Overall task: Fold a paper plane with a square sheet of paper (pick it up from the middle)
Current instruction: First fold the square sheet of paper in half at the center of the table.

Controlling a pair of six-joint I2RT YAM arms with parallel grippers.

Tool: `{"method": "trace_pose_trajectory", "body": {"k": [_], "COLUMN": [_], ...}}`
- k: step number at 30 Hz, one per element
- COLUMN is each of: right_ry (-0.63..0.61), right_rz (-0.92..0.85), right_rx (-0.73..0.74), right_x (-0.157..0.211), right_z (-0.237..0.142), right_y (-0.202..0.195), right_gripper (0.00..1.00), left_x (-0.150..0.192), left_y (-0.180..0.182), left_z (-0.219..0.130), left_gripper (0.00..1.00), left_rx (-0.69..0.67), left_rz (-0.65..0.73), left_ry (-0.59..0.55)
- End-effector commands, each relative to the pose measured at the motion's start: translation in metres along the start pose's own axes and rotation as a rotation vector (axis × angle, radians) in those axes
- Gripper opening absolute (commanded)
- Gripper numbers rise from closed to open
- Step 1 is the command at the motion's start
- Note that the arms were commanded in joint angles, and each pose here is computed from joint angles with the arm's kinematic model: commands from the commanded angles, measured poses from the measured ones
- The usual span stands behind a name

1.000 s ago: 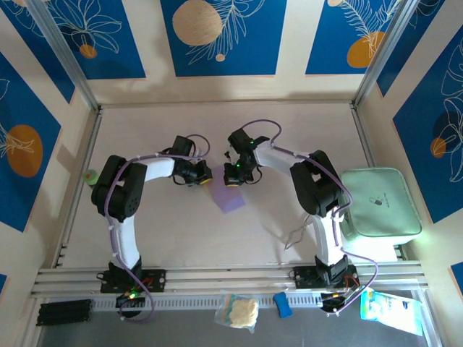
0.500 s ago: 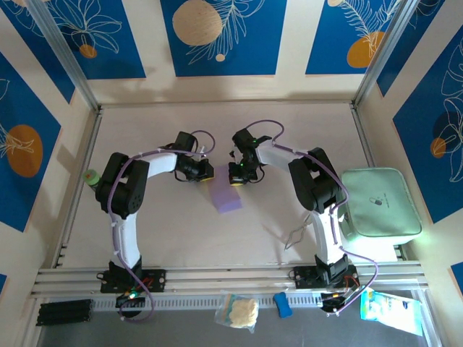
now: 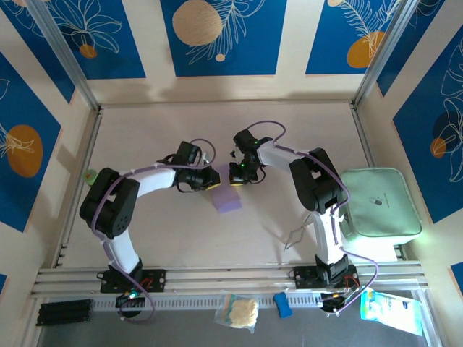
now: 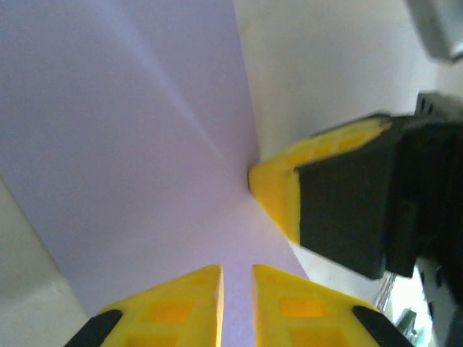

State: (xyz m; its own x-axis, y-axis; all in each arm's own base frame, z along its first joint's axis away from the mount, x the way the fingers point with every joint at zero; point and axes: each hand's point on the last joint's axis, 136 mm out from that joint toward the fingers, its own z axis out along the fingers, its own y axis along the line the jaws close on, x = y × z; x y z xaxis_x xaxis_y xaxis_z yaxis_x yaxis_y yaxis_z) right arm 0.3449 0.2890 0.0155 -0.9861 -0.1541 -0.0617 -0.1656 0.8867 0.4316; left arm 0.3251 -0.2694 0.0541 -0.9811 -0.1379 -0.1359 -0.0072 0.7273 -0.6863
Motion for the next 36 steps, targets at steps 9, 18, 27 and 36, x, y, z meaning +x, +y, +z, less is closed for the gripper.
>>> {"method": "trace_pose_trajectory", "body": {"k": [9, 18, 27, 36], "right_ry": [0.094, 0.086, -0.025, 0.048], "right_rz": [0.074, 0.073, -0.007, 0.011], "right_rx": [0.115, 0.089, -0.072, -0.099], "right_x": [0.028, 0.026, 0.004, 0.026], "right_z": [0.029, 0.025, -0.025, -0.004], "right_y": [-0.040, -0.035, 0.017, 0.015], "right_gripper": [0.02, 0.02, 0.03, 0.03], "left_x": [0.035, 0.048, 0.047, 0.047], "left_y": [0.022, 0.049, 0.053, 0.056], "left_z": [0.016, 0.025, 0.025, 0.026], "left_gripper": [0.16, 0.14, 0.14, 0.14], "left_rx": [-0.019, -0.093, -0.119, -0.130], "left_rz": [-0.112, -0.115, -0.121, -0.131], "left_ry": [0.064, 0.096, 0.092, 0.091]}}
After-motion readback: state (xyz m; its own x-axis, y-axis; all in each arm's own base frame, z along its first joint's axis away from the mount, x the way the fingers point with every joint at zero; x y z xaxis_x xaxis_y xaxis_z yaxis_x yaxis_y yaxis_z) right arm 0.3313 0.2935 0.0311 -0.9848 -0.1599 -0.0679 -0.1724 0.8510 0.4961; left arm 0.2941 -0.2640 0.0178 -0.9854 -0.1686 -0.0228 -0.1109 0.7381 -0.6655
